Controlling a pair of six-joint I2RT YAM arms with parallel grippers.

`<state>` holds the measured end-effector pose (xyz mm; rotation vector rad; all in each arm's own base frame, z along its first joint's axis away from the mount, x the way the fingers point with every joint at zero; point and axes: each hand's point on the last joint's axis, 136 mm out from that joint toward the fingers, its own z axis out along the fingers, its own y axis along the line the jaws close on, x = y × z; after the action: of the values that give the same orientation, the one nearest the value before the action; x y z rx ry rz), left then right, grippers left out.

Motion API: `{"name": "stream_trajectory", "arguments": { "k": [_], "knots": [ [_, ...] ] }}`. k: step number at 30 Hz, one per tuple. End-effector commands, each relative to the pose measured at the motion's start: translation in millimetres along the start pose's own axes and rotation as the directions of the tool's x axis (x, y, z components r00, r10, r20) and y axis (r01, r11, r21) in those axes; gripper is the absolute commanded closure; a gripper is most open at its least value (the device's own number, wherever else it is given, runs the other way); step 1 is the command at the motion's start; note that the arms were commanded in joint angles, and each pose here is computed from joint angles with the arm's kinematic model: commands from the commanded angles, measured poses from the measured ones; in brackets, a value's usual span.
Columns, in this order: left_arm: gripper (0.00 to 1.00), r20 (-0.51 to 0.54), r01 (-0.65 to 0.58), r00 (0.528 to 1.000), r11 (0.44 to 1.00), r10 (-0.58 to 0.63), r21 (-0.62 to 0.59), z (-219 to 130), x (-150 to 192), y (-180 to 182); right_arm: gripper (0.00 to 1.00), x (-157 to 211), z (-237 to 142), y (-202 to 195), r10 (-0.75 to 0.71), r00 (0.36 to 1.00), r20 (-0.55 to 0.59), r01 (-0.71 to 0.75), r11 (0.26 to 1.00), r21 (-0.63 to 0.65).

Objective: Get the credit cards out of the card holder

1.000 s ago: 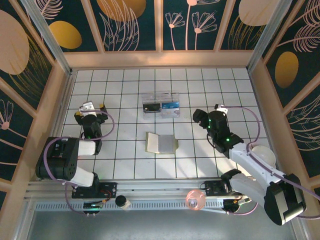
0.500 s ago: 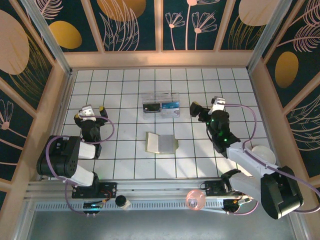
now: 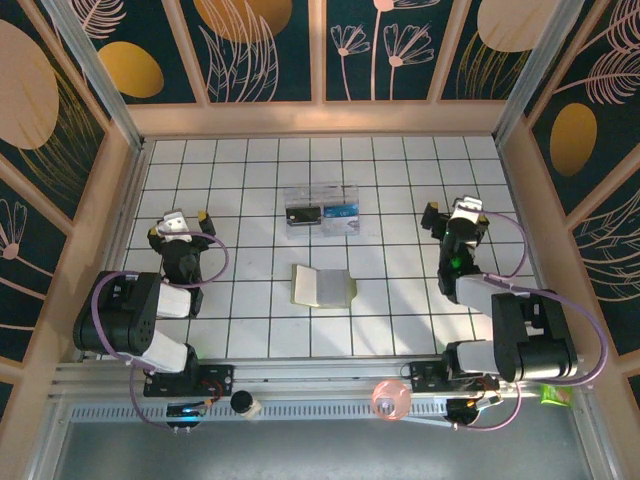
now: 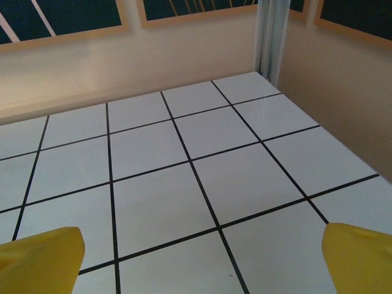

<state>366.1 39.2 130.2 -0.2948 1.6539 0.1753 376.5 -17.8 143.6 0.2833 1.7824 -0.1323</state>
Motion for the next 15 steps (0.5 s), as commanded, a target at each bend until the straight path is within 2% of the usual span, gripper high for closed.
{"name": "stream_trajectory", "arguments": {
  "k": [1,5,9,12,15],
  "knots": [
    [0.01,0.037,0.027,0.999,1.000,-0.027,-0.005,0.1,-9.4,2.3,0.01,-3.2,-0.2,-6.6,-0.012,0.998,0.055,0.012,1.000,-0.001],
    [0.01,0.036,0.025,0.999,1.000,-0.025,-0.007,0.1,-8.9,2.8,0.01,0.0,-2.8,-5.8,0.047,0.994,0.095,-0.034,0.990,-0.134],
    [0.01,0.036,0.028,0.999,1.000,-0.027,-0.007,0.1,-8.9,2.9,0.01,6.8,4.0,-11.2,0.071,0.992,0.101,-0.055,0.987,-0.152],
    [0.01,0.037,0.027,0.999,1.000,-0.027,-0.008,0.0,-9.2,3.0,0.01,14.7,-0.7,0.2,0.042,0.991,0.124,-0.014,0.976,-0.218],
    [0.01,0.037,0.026,0.999,1.000,-0.026,-0.007,0.0,-9.2,2.8,0.01,16.2,-0.5,0.7,0.038,0.992,0.118,-0.012,0.977,-0.213]
  ]
}}
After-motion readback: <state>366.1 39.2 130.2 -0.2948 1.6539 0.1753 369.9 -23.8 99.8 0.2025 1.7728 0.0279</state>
